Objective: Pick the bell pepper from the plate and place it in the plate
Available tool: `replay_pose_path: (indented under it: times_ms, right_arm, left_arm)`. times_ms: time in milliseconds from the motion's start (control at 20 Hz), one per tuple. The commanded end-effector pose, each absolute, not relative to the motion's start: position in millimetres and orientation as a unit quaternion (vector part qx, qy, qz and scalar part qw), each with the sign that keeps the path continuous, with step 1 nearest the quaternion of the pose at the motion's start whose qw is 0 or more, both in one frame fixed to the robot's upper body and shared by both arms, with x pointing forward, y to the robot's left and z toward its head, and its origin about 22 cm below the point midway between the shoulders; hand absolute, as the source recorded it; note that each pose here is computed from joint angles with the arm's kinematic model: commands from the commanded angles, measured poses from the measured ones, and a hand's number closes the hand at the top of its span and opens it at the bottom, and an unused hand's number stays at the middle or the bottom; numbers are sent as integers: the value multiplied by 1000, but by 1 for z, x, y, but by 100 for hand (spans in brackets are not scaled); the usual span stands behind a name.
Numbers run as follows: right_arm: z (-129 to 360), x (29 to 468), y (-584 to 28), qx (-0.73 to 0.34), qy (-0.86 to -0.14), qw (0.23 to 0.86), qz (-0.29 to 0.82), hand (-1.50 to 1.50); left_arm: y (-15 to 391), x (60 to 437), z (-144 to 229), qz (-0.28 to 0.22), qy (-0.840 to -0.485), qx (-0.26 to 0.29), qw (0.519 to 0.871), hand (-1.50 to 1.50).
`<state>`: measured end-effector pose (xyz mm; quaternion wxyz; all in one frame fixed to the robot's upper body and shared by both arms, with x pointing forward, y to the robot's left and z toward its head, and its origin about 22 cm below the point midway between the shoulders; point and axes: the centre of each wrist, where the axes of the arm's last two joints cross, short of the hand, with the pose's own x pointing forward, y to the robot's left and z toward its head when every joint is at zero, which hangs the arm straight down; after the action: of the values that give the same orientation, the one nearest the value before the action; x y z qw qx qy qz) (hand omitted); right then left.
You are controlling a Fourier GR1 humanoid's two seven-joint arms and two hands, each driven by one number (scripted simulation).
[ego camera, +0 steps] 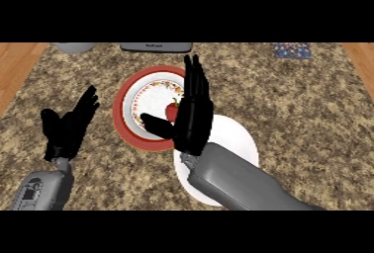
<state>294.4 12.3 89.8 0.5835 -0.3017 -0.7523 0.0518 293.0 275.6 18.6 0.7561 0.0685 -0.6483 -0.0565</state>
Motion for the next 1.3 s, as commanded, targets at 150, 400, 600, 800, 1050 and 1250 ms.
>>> replay_pose_path:
  times_ms: [150, 400, 600, 800, 1050, 1250]
  right_arm:
    - [87, 268, 12, -205, -741, 639, -26, -150]
    - [50, 251, 7, -218, -753, 621, -22, -150]
    - [42, 255, -10, -227, -747, 625, -29, -150]
    - [31, 241, -13, -237, -750, 617, -31, -150]
    - [31, 233, -31, -246, -742, 622, -31, -150]
    - [44, 232, -53, -262, -729, 632, -11, -150]
  left_arm:
    - [293, 276, 11, -50, -650, 78, 755, 0]
    - [278, 283, 36, -40, -647, 80, 757, 0]
    - [274, 276, 24, -39, -648, 77, 757, 0]
    - [287, 273, 7, -40, -641, 81, 762, 0]
    - [274, 277, 18, -36, -651, 77, 755, 0]
    - [285, 283, 9, -34, -641, 84, 762, 0]
